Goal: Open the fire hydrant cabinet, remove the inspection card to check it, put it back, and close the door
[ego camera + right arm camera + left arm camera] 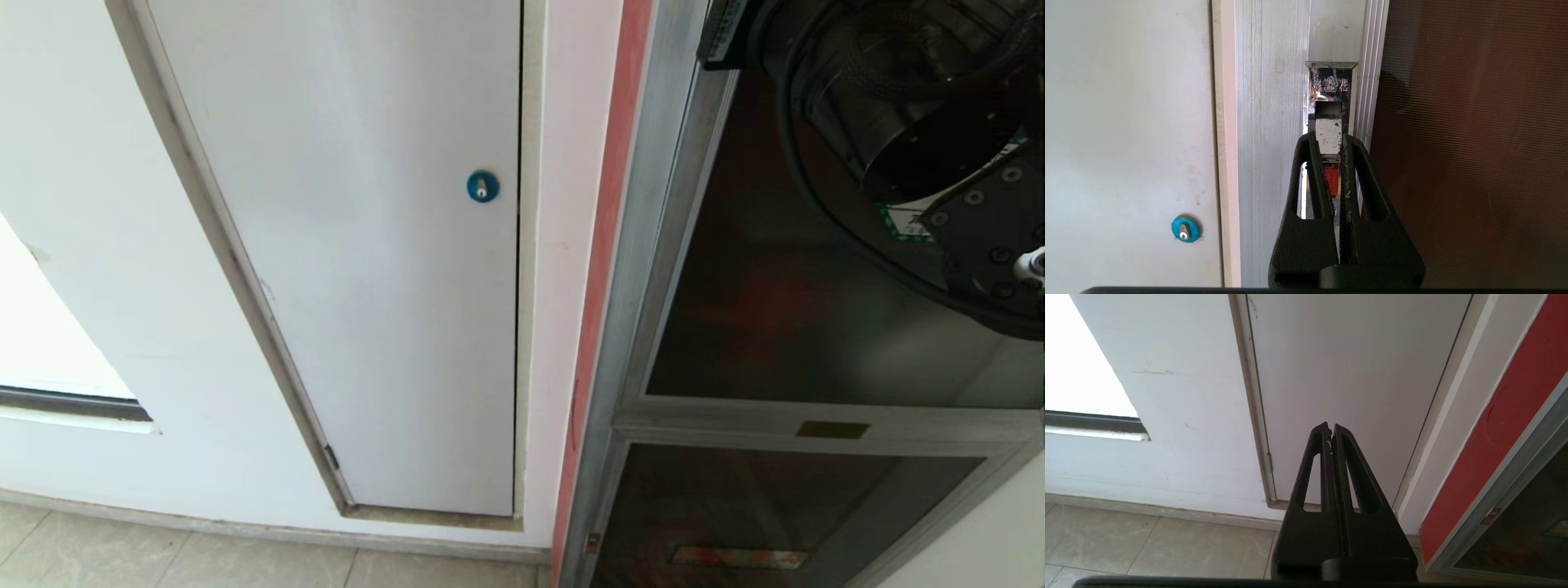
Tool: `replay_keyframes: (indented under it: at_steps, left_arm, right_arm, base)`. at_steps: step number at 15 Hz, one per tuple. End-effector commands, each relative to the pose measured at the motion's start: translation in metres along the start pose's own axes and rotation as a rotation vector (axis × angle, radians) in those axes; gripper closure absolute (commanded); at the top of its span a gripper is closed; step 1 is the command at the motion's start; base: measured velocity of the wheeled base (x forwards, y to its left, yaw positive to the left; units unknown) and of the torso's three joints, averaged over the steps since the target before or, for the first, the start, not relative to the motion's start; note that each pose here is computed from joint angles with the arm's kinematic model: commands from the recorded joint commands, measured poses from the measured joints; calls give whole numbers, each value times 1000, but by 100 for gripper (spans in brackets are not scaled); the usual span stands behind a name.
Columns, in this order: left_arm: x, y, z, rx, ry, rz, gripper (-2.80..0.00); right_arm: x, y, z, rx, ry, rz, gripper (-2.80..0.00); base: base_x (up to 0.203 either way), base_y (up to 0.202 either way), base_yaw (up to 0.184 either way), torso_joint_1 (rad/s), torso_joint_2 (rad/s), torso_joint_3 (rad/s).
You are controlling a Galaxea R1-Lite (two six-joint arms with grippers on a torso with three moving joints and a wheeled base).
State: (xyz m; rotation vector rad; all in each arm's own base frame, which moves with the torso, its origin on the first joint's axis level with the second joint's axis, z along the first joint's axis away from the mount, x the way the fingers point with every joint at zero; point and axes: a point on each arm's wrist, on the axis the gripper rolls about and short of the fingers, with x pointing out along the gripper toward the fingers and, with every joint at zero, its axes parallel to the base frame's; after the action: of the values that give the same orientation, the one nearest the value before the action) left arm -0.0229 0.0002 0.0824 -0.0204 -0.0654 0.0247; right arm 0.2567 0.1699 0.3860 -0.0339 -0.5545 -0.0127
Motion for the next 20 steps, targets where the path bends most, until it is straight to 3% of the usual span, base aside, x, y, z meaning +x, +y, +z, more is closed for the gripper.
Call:
replay_keyframes:
  at_steps: [1,20]
  left_arm:
    - [1,0,-6,-1,19,1,0]
    - [1,0,-6,-1,19,1,0]
  right_arm:
    - [-2,-5,9,13,-22,-13,0]
    - [-24,-22,27,24,-29,-10,0]
  base:
    - [0,0,0,0,0,0]
    - [0,0,0,0,0,0]
